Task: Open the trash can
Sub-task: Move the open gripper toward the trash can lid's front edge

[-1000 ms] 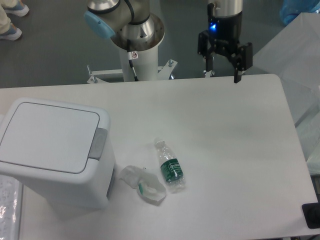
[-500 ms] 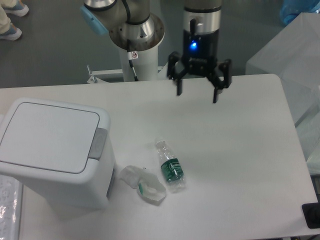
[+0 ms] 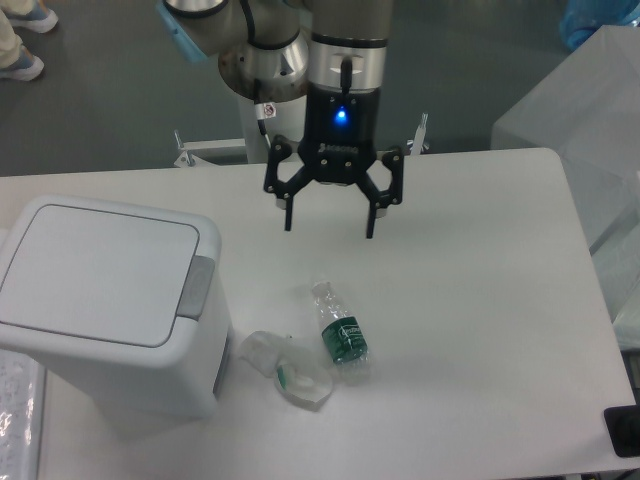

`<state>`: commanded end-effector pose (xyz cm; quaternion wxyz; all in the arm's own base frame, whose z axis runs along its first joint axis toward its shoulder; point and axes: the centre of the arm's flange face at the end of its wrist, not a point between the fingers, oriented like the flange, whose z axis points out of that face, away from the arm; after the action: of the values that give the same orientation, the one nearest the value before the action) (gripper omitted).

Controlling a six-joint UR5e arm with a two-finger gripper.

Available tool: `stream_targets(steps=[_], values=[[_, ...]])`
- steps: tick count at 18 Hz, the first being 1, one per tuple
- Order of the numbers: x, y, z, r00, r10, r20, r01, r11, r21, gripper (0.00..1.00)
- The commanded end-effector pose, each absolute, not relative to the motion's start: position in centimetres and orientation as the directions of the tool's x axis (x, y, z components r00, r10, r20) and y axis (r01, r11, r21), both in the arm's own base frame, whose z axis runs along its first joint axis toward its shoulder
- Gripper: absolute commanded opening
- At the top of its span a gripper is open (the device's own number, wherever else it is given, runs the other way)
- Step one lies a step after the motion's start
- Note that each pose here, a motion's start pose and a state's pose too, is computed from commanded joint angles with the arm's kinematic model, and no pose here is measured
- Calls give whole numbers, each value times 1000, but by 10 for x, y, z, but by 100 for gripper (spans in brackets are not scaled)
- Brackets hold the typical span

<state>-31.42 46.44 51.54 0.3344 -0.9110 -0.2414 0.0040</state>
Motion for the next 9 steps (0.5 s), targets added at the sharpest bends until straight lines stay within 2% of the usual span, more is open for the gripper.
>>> stream_targets(steps=[3, 9], values=[[-306, 491, 509, 870, 449, 201, 474, -653, -591, 100], [-292, 536, 492, 899, 389, 204, 432, -697, -572, 100]])
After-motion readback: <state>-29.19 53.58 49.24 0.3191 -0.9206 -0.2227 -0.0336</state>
